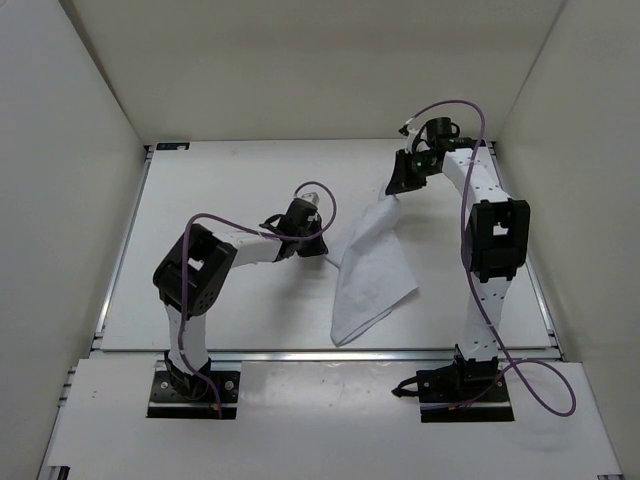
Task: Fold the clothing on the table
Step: Flatten the skirt out, then fold the skirt
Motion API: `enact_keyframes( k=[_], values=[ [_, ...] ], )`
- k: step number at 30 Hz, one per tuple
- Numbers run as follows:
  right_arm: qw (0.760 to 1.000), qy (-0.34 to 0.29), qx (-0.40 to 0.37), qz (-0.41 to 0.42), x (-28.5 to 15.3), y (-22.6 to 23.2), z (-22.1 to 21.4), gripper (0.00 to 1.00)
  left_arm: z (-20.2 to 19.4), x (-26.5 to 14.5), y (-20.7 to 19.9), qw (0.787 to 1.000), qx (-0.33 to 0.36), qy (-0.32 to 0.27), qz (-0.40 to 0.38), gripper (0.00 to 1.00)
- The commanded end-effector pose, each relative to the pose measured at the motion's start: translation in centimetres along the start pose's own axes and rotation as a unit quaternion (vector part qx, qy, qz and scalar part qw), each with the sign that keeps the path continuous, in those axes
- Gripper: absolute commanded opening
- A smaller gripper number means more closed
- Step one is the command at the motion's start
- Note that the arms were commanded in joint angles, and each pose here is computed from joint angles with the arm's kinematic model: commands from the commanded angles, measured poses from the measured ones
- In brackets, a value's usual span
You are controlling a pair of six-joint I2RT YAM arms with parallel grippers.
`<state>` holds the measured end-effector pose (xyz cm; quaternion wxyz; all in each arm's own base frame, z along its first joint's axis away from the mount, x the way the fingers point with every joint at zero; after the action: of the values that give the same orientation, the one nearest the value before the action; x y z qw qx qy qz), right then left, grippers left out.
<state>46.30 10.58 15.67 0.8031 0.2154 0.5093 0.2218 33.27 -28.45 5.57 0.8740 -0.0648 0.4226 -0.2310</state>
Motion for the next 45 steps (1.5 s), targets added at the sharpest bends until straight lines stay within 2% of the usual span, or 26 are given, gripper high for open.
enact_keyframes(
  k=[1,4,8,10,11,13,14,16,20,21,22,23,24,26,27,28,30,31,33,36,42,45],
  values=[
    [0.998,-0.053,-0.04,0.005,-4.0,2.9,1.7,0.0,4.0,-2.8,0.6,0.998,0.026,-0.046,0.021,0.0],
    [0.996,-0.065,-0.06,0.002,-5.0,4.4,1.9,0.0,7.2,-4.7,1.5,0.995,0.047,-0.081,0.043,0.0],
    [0.989,-0.136,-0.061,0.012,-7.5,7.3,4.2,0.0,13.6,-9.0,2.9,0.981,0.101,-0.136,0.092,0.0],
    [0.981,-0.174,-0.057,0.06,-9.1,9.3,5.7,0.0,18.8,-12.7,4.0,0.968,0.113,-0.195,0.113,0.0],
    [0.976,-0.189,-0.066,0.08,-10.0,10.2,6.3,0.0,19.8,-13.8,4.3,0.964,0.118,-0.205,0.121,0.0],
    [0.966,-0.228,-0.084,0.092,-11.9,12.0,8.1,0.0,24.8,-18.2,5.5,0.943,0.118,-0.273,0.149,0.0],
    [0.964,-0.237,-0.088,0.086,-12.5,12.3,8.6,0.0,25.8,-19.2,5.7,0.938,0.122,-0.285,0.158,0.0],
    [0.95,-0.28,-0.113,0.082,-15.9,14.3,10.5,0.0,30.2,-24.2,5.7,0.911,0.137,-0.345,0.18,0.0],
    [0.934,-0.327,-0.124,0.07,-19.3,15.1,10.8,0.0,32.4,-29.9,4.1,0.884,0.154,-0.401,0.185,0.0],
    [0.922,-0.355,-0.141,0.059,-20.9,15.9,10.6,0.0,31.9,-31.1,3.7,0.88,0.155,-0.409,0.184,0.0],
    [0.921,-0.359,-0.148,0.042,-21.0,15.9,9.4,0.0,30.7,-30.0,3.7,0.887,0.157,-0.396,0.18,0.0],
    [0.927,-0.348,-0.139,0.022,-19.1,14.1,8.6,0.0,28.9,-29.5,3.6,0.89,0.16,-0.387,0.178,0.0],
    [0.916,-0.371,-0.152,0.02,-20.4,14.9,8.0,0.0,28.2,-30.8,3.1,0.884,0.157,-0.406,0.17,0.0],
    [0.936,-0.33,-0.125,0.002,-16.7,11.5,4.3,0.0,22.7,-26.6,3.9,0.907,0.163,-0.353,0.163,0.0],
    [0.932,-0.339,-0.129,0.014,-17.4,12.0,3.3,0.0,21.4,-27.3,3.7,0.906,0.161,-0.356,0.161,0.0],
    [0.943,-0.31,-0.119,0.016,-15.8,10.9,0.6,0.0,18.3,-24.9,4.2,0.922,0.158,-0.317,0.156,0.0],
    [0.964,-0.249,-0.089,-0.003,-12.2,8.0,-4.7,0.0,12.8,-23.9,4.7,0.939,0.149,-0.275,0.145,0.0],
    [0.965,-0.244,-0.097,0.003,-12.6,8.5,-6.3,0.0,11.4,-24.9,4.5,0.94,0.147,-0.272,0.143,0.0],
    [0.976,-0.199,-0.086,-0.006,-10.5,7.8,-11.4,0.0,6.9,-24.1,4.8,0.954,0.14,-0.23,0.132,0.0],
    [0.982,-0.179,-0.057,0.006,-9.3,6.9,-14.8,0.0,4.0,-24.1,5.9,0.964,0.113,-0.21,0.117,0.0],
    [0.989,-0.148,-0.007,0.027,-6.2,3.8,-14.3,0.0,2.2,-19.6,7.6,0.974,0.111,-0.157,0.122,0.0],
    [0.993,-0.118,0.003,0.022,-4.4,3.0,-14.1,0.0,0.9,-16.4,8.2,0.982,0.107,-0.101,0.121,0.0]
  ],
)
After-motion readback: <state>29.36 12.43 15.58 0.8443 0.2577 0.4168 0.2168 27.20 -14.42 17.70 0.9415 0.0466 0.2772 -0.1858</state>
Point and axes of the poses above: each gripper's point midway between its finger pads, its own x axis out along the fingers, its own y axis along the line the jaws close on, z = x × y, the point moved 5 cm from there along -x, back along the fingers, and after that the axes turned 15 degrees about x, right-handed, at the moved point
